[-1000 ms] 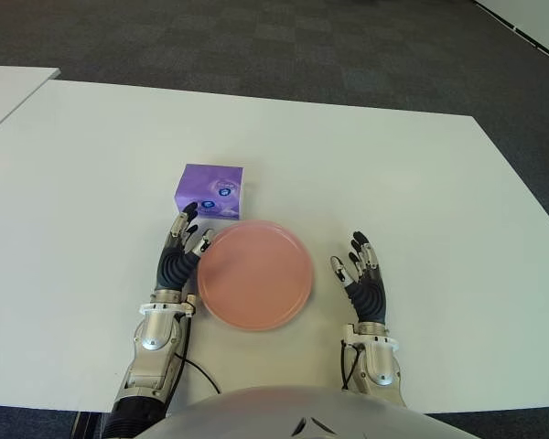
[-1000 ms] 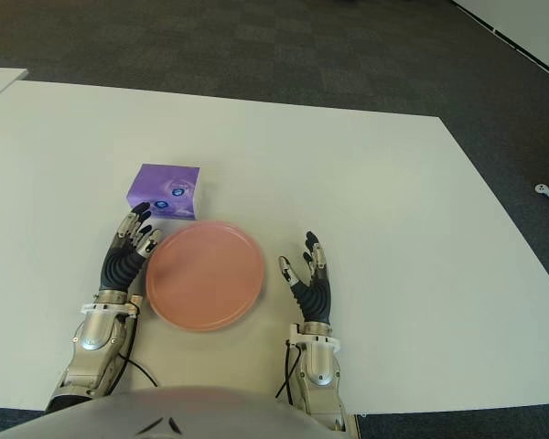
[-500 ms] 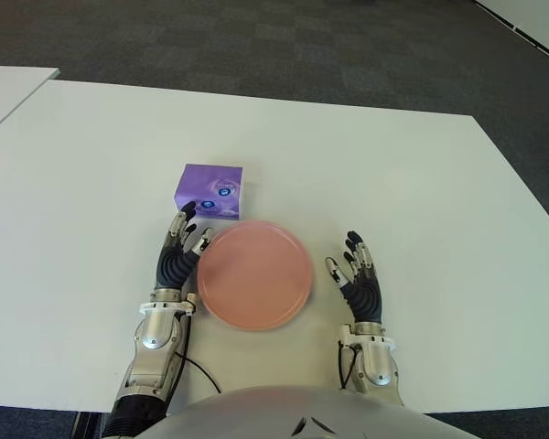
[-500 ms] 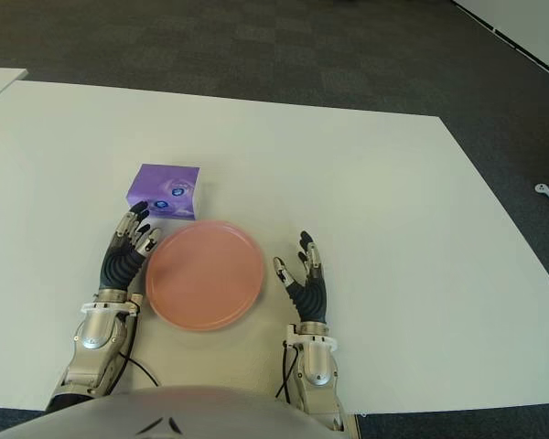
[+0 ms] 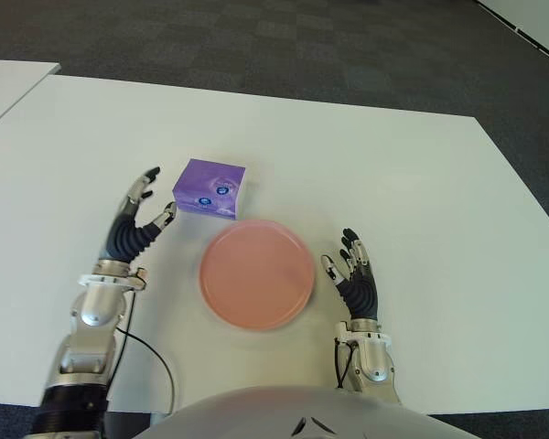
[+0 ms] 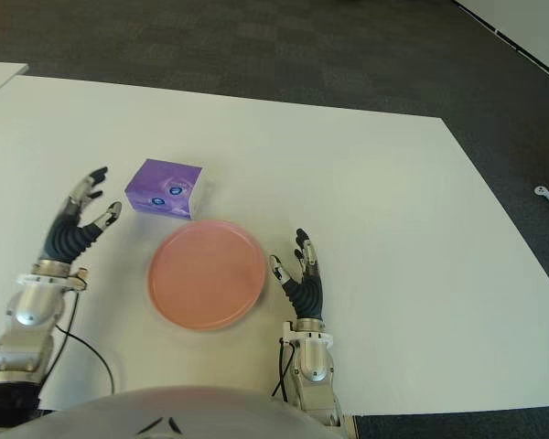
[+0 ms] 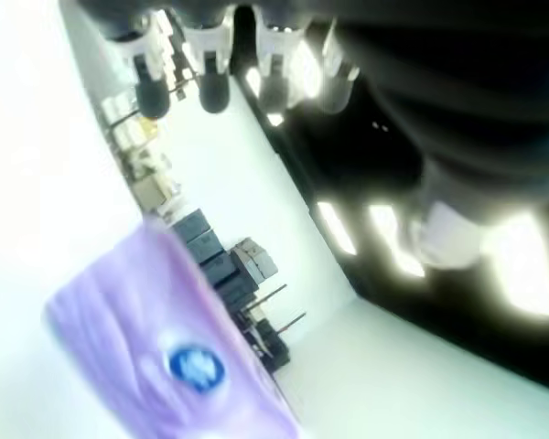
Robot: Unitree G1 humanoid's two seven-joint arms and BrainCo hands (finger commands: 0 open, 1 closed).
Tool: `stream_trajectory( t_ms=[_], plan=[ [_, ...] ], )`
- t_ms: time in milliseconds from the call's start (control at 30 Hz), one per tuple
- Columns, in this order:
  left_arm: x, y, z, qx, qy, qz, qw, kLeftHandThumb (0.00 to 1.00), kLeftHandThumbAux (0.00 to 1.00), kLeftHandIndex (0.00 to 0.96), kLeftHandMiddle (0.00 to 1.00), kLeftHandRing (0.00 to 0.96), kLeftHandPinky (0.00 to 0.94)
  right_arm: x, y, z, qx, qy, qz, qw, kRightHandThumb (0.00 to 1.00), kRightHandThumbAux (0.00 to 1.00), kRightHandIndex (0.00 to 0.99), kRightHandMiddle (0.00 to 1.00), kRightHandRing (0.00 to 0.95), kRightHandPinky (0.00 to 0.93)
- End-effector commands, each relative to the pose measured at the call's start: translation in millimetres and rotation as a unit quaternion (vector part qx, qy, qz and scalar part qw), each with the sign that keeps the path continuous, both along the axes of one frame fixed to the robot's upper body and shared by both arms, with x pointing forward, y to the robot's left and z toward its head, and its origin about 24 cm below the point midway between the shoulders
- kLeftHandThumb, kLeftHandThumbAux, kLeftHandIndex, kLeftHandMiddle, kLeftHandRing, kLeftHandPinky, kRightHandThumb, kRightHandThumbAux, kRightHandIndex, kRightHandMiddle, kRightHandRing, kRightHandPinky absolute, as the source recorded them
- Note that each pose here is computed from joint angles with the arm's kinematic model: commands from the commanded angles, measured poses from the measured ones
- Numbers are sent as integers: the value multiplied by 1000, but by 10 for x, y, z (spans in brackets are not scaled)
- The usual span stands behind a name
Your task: Put the tissue paper into the plate.
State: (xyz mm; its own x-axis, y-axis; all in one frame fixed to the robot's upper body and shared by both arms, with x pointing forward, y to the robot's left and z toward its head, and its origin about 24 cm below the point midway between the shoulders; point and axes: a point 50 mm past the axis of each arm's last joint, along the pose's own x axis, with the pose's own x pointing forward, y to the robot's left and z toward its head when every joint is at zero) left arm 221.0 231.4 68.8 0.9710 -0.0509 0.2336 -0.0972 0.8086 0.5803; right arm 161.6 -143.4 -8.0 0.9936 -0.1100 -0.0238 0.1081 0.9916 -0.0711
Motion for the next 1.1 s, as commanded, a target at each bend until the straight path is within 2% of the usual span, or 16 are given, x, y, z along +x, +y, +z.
stream_trajectory(
  t_ms=[33, 100, 167, 300, 567, 900, 1100],
  plan=[
    [121, 27, 101, 67, -11, -7, 998, 103, 513, 0, 0, 0, 0, -101, 13, -218, 2, 67, 2, 998, 0, 664, 0, 0, 0, 0],
    [269, 62, 261, 106, -35, -3, 994, 120, 507, 0, 0, 0, 0, -92, 21, -223, 4, 66, 6, 998, 0, 670, 0, 0, 0, 0],
    [347, 86, 385, 135, -59, -1, 989, 137, 505, 0, 0, 0, 0, -82, 30, -227, 5, 66, 8, 998, 0, 675, 0, 0, 0, 0],
    [382, 92, 508, 185, -112, -4, 976, 174, 515, 0, 0, 0, 0, -71, 42, -235, 9, 66, 7, 998, 0, 681, 0, 0, 0, 0],
    [382, 57, 690, 241, -160, -32, 957, 214, 532, 0, 0, 0, 0, -61, 59, -245, 13, 69, 2, 997, 0, 674, 0, 0, 0, 0],
    [419, 19, 788, 298, -186, -59, 934, 239, 528, 0, 0, 0, 0, -31, 68, -264, 16, 77, 2, 997, 0, 653, 0, 0, 0, 0],
    [561, -130, 833, 319, -180, -101, 925, 236, 518, 0, 0, 0, 0, -26, 57, -285, 17, 79, 3, 997, 0, 664, 0, 0, 0, 0]
  ],
)
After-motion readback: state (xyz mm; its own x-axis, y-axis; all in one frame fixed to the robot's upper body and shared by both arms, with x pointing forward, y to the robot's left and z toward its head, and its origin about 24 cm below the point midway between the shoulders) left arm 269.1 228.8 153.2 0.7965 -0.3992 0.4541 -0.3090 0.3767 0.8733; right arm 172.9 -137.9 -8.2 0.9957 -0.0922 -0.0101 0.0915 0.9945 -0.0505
